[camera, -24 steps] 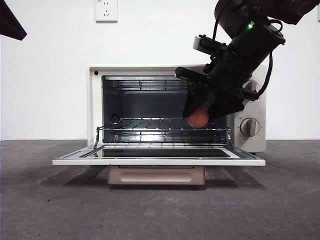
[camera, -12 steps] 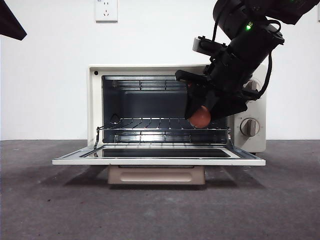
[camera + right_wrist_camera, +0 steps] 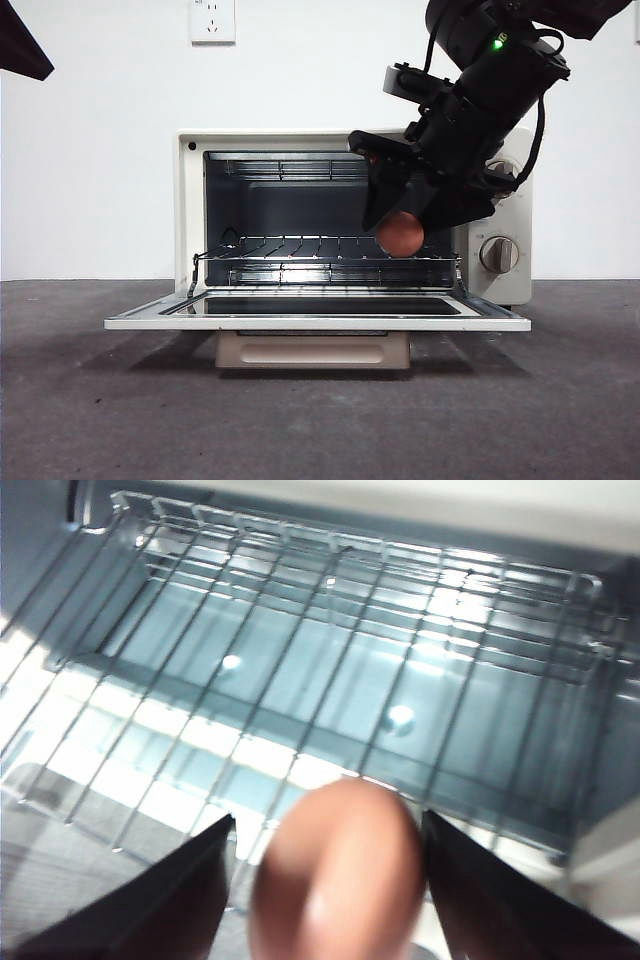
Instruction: Eggoven
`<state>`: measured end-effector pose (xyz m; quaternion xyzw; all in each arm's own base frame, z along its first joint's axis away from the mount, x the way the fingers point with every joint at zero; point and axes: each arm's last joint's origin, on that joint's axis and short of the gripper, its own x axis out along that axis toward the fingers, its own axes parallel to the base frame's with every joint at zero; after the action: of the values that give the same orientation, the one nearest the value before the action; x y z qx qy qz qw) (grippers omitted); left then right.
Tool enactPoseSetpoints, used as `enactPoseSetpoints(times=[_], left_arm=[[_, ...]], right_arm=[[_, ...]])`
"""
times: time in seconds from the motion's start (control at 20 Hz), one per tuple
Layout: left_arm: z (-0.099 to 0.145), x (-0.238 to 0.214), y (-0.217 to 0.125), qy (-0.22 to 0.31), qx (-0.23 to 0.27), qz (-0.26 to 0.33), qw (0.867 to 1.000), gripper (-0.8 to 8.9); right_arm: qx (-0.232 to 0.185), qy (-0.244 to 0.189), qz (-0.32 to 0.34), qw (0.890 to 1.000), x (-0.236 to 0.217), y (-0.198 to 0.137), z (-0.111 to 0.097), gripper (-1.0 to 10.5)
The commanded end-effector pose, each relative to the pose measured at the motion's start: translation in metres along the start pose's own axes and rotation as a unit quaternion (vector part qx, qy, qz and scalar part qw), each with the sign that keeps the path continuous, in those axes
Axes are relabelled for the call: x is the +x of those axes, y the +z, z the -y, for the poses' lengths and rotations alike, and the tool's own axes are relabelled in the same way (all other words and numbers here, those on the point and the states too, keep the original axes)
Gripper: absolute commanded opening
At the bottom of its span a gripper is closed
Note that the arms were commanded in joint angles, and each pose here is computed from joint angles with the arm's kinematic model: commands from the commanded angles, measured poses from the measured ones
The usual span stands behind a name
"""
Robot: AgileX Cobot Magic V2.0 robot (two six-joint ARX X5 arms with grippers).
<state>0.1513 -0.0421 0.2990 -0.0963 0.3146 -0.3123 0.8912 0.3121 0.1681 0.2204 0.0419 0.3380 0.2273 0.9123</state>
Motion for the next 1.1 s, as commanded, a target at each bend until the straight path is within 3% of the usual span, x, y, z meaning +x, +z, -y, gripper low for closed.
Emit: enactPoseSetpoints(times=[0.05, 0.5, 0.8, 1.1], left_arm=[[0.000, 0.000, 0.002, -0.002, 0.000, 0.004, 1.000, 0.06], [0.000, 0.001, 0.003, -0.002, 0.000, 0.005, 1.000, 0.06], [-0.017, 0.028, 0.011, 0.003, -0.020, 0.007, 1.000, 0.06], [-0.056, 0.086, 0.007, 0.008, -0.072, -0.048, 0.996, 0.06]], right_arm=[[-0.005, 0.003, 0.014, 1.000, -0.005, 0.008, -0.005, 3.0], [-0.008, 0.001, 0.046, 0.999, -0.046, 0.023, -0.011, 3.0], [-0.016, 0.028, 0.091, 0.995, -0.130, 0.034, -0.022, 3.0], [-0.033, 0.032, 0.120, 0.992, -0.224, 0.016, -0.025, 3.0]])
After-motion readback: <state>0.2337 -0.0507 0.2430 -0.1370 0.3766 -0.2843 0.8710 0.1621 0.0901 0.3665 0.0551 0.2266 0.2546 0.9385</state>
